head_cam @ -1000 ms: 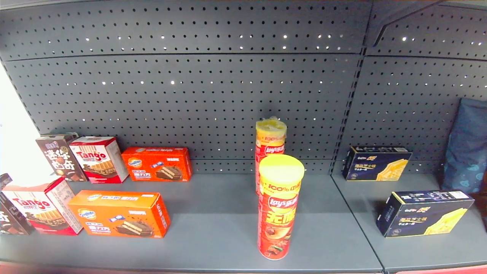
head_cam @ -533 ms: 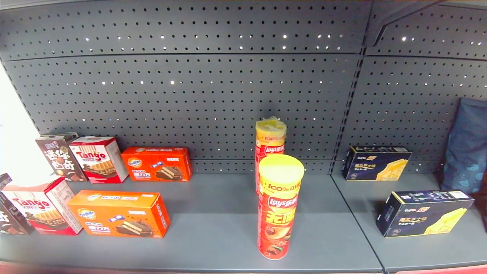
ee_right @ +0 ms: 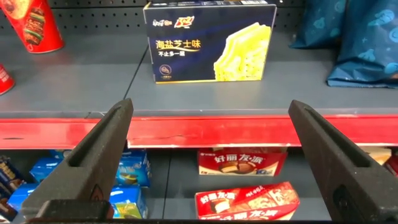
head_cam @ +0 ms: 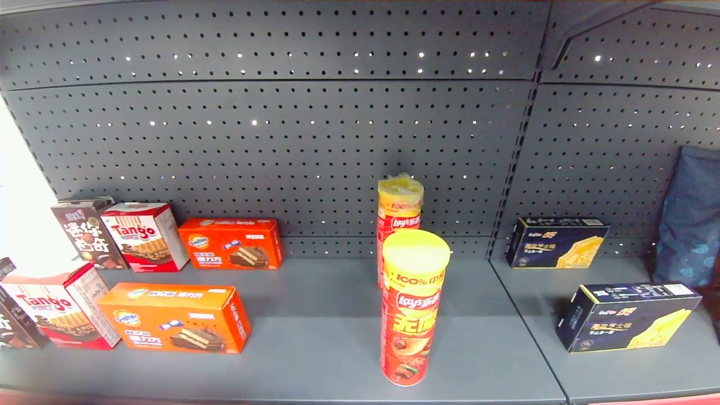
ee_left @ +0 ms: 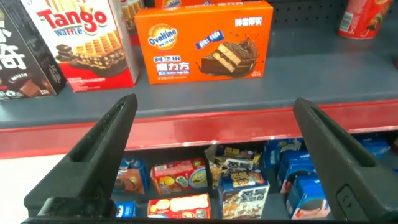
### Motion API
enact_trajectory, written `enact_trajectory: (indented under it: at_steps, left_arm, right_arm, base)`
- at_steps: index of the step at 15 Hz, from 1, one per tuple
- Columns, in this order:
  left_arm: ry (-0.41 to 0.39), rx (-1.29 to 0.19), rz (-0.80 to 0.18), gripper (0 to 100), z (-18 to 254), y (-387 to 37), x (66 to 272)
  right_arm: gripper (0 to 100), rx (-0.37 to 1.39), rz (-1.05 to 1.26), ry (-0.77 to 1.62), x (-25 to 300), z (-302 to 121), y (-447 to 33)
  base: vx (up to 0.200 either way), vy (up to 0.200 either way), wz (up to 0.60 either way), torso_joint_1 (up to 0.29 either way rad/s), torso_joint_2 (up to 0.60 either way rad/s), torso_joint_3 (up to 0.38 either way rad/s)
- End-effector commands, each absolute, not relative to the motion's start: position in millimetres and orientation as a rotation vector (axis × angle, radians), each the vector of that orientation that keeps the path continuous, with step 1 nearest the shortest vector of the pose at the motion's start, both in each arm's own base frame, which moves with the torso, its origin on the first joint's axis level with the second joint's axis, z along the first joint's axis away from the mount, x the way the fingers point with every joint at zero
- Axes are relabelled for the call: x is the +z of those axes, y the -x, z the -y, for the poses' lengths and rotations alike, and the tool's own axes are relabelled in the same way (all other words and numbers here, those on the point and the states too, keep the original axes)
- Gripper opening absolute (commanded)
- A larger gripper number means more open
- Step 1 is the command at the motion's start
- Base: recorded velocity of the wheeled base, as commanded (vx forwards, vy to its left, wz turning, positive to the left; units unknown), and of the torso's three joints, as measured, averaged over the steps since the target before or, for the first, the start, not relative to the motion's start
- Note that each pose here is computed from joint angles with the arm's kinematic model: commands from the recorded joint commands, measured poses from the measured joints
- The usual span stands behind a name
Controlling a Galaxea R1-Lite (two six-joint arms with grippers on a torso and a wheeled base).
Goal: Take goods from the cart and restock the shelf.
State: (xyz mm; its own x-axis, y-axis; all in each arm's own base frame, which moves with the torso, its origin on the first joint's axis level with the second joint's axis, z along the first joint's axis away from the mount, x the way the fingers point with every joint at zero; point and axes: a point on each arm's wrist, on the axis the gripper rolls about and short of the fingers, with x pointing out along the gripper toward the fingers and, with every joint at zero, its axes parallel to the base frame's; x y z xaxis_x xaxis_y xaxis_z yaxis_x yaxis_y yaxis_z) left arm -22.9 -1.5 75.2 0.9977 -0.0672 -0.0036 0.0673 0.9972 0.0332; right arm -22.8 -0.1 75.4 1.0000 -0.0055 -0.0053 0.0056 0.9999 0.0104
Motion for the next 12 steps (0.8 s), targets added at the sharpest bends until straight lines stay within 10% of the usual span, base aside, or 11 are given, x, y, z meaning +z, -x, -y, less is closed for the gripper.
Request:
enact_trajectory:
  at_steps: [1, 12]
  left_arm:
    - [-0.034, -0.068, -0.002, 100, 1.5, 22.9, 75.2]
    - [-0.028, -0.061, -0.002, 100, 1.4, 22.8, 75.2]
  right_arm:
    - [100, -0.005, -0.008, -0.011, 75.3, 0.0, 22.7]
    - [100, -0.005, -0.006, -0.009, 75.3, 0.0, 22.8]
  base:
    - [0.000, 0.000, 0.00, 0.000, 0.00, 0.000]
    - [0.000, -0.018, 0.00, 0.001, 0.00, 0.001]
